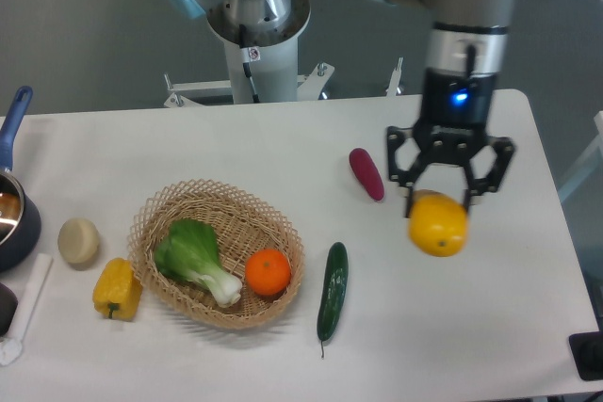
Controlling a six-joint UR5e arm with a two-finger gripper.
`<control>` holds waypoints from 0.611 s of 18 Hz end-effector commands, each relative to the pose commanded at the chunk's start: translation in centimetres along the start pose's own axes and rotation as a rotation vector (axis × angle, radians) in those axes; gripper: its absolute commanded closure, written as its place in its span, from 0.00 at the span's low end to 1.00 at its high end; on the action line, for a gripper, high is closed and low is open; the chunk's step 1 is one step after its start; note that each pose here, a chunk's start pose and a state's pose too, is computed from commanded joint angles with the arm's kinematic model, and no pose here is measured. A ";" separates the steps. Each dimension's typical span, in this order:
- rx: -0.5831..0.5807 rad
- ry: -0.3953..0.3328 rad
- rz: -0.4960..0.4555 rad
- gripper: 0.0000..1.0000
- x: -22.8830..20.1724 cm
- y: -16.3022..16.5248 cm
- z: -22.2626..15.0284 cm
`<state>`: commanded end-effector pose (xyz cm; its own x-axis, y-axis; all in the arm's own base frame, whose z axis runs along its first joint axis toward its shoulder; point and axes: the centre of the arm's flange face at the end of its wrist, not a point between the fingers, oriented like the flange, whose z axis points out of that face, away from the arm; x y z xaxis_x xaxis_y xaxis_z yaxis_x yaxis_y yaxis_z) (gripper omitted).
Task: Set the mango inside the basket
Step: 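Carry the held yellow mango over the wicker basket and lower it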
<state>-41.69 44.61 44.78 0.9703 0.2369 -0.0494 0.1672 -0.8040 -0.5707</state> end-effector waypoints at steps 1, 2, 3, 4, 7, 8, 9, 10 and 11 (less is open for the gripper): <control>-0.031 0.010 0.017 0.60 1.9 0.0 1.3; -0.050 0.021 0.024 0.60 3.0 0.2 2.2; -0.063 0.035 0.021 0.60 4.2 0.4 2.9; -0.080 0.058 0.002 0.60 5.7 0.6 3.9; -0.109 0.106 0.021 0.60 9.3 1.0 5.7; -0.112 0.120 0.038 0.60 10.6 0.8 6.1; -0.118 0.138 0.056 0.60 12.1 0.6 6.6; -0.132 0.153 0.075 0.59 13.6 0.8 7.3; -0.153 0.157 0.094 0.60 14.7 1.2 8.0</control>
<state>-28.62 51.49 36.78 0.9961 0.0787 0.0387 0.0877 -0.8948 -0.4378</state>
